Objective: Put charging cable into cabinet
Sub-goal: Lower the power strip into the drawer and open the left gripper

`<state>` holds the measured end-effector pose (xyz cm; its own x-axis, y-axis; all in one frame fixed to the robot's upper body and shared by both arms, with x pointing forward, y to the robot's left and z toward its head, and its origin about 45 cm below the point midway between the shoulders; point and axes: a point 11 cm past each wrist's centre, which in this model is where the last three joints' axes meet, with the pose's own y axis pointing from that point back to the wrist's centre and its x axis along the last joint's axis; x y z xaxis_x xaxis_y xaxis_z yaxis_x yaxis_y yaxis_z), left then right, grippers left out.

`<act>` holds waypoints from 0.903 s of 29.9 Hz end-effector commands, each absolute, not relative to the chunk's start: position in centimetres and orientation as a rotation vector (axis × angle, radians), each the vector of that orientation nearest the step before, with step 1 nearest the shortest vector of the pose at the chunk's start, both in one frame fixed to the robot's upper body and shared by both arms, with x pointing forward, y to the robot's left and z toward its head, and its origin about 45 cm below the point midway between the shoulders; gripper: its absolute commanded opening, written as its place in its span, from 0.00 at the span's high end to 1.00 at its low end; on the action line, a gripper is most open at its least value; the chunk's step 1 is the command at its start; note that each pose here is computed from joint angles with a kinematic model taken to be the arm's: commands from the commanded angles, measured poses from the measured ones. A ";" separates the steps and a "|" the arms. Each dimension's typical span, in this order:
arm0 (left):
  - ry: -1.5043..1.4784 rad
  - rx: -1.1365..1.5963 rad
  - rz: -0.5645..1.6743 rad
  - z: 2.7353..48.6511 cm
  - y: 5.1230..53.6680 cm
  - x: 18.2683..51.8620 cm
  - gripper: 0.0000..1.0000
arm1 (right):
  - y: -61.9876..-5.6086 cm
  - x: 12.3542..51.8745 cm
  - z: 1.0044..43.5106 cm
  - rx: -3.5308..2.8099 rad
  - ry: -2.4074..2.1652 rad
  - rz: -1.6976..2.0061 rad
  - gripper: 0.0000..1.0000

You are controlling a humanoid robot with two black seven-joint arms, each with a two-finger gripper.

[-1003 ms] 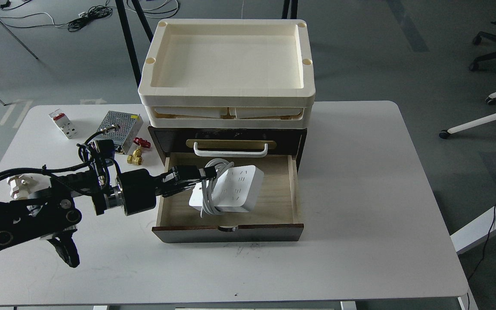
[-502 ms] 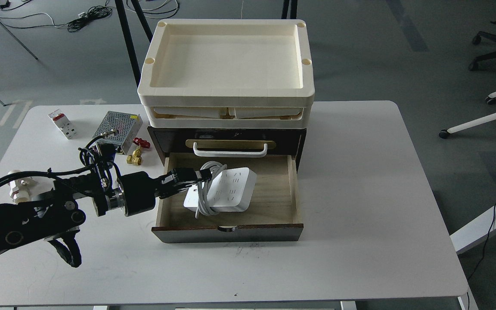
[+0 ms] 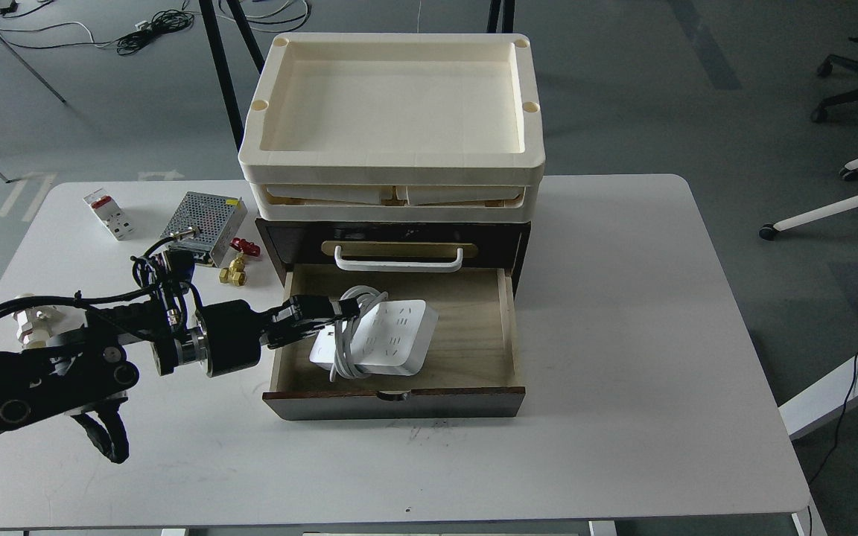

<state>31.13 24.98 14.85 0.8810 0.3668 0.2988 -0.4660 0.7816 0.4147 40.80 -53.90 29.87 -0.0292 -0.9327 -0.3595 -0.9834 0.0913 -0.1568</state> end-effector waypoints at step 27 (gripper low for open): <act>-0.194 0.513 0.481 15.1 26.4 31.5 0.30 | -54.3 40.3 29.3 -1.870 2.021 0.185 0.00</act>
